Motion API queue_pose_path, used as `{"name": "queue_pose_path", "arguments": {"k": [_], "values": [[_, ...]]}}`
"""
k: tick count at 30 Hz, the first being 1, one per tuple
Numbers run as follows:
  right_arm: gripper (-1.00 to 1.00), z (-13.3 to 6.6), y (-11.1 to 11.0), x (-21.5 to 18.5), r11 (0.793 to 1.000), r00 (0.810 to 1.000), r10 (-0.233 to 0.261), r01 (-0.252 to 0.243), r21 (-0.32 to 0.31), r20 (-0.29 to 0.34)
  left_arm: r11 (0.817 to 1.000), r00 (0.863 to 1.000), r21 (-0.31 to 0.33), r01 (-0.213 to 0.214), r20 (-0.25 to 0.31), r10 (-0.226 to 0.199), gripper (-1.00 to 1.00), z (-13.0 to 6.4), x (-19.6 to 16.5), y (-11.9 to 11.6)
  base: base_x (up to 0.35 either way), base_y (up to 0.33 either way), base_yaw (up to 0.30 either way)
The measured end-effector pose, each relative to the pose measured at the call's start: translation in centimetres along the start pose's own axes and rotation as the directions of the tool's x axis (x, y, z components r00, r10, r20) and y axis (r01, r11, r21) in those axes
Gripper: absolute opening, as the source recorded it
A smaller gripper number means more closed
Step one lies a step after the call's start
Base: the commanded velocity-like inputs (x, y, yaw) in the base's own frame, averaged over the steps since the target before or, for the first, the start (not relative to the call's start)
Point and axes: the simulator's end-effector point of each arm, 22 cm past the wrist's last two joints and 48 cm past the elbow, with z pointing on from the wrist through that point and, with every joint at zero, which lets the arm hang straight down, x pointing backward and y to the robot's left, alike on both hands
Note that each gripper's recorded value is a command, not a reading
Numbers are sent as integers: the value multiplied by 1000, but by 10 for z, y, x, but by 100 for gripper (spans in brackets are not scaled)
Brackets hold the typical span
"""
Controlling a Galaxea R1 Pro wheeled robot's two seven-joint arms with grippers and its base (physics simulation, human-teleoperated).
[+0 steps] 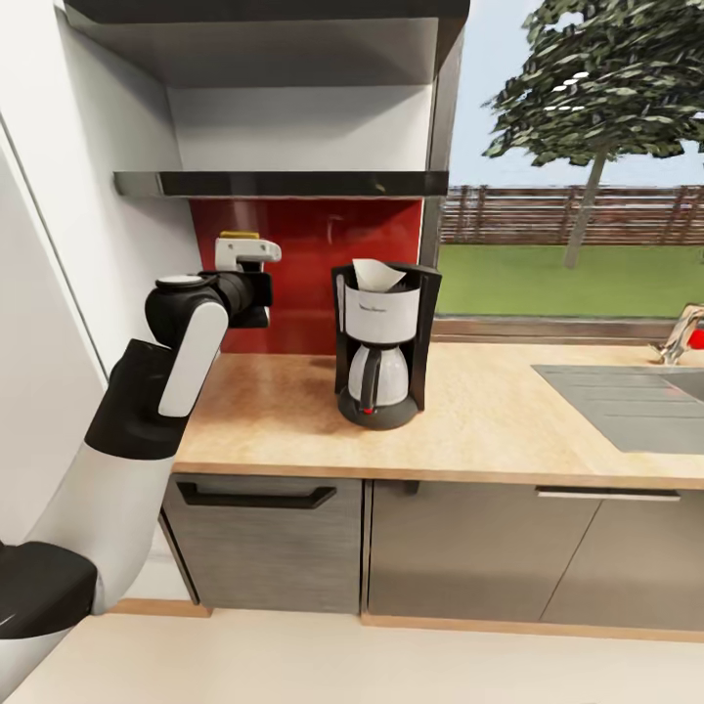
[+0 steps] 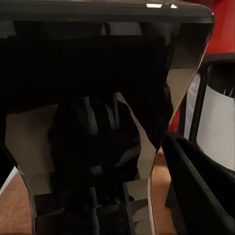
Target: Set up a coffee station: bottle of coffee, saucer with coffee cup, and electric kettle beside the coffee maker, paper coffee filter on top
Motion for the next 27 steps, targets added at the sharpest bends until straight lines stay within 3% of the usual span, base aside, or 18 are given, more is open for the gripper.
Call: {"name": "queue_pose_path", "arguments": {"k": [27], "values": [[100,33,3,25,1000,1000,6,-6,9,1,1000,1000,3,2,1,-2,-100,2,42,-2,0,0,0]]}}
